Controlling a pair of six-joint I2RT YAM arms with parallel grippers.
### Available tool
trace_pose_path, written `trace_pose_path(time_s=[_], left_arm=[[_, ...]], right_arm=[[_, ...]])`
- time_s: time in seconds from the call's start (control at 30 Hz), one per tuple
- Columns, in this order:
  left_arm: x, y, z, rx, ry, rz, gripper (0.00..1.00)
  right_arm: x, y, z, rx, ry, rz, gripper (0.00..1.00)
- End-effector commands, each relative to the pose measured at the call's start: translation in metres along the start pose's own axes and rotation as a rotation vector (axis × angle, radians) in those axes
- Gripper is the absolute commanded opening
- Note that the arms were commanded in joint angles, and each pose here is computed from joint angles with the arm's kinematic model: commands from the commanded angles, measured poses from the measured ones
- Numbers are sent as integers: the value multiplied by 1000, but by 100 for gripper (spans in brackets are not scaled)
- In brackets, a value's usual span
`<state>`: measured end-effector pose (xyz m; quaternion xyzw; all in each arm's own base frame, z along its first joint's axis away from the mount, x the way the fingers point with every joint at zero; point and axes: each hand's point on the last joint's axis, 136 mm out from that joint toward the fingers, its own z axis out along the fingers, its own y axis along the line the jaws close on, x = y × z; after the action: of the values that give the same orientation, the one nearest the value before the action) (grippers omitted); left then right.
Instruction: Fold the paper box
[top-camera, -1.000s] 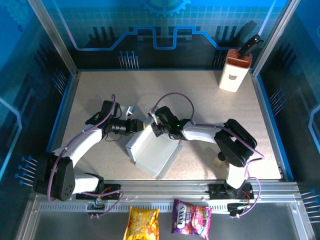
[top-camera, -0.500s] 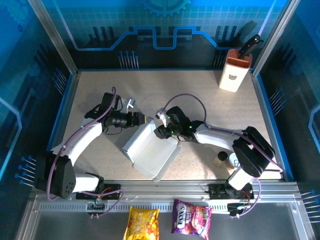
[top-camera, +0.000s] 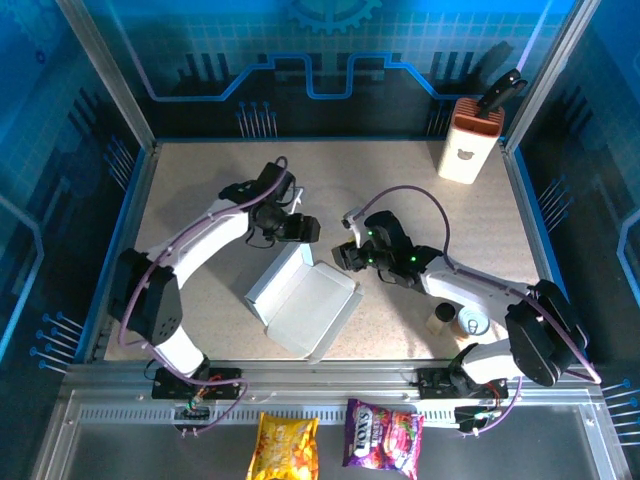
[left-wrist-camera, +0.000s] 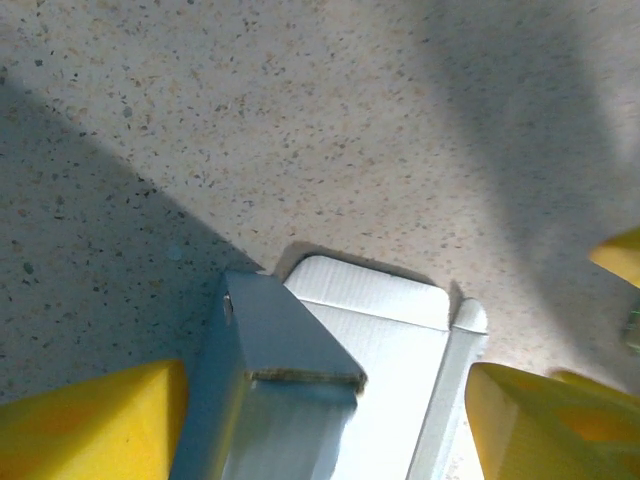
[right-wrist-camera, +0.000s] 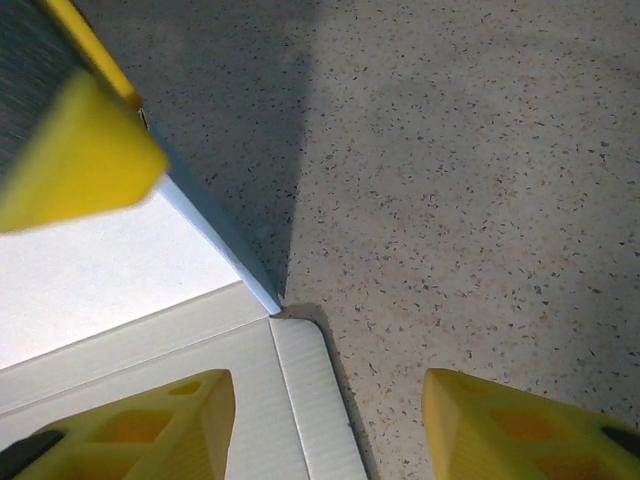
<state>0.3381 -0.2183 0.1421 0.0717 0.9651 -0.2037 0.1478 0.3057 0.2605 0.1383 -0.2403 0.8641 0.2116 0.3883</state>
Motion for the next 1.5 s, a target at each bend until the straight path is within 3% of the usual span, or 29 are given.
trace_pose_path(time_s=[0.0,0.47,0.83,1.13,1.47], left_arm=[[10,15,6,-154,79,27,74],[15,12,43,-194,166,68,56],[15,14,48,-218,162,88,40],[13,15,44,-205,123,95,28],[5,15,8,-102,-1,21,24]], right_arm=[[4,-7,-5,24,-2,27,54],[20,-13,-5,47,22,54,53],[21,-16,-10,71,21,55,53],[22,-26,-22,138,25,106,52],[40,-31,-52,180,124,297,56]])
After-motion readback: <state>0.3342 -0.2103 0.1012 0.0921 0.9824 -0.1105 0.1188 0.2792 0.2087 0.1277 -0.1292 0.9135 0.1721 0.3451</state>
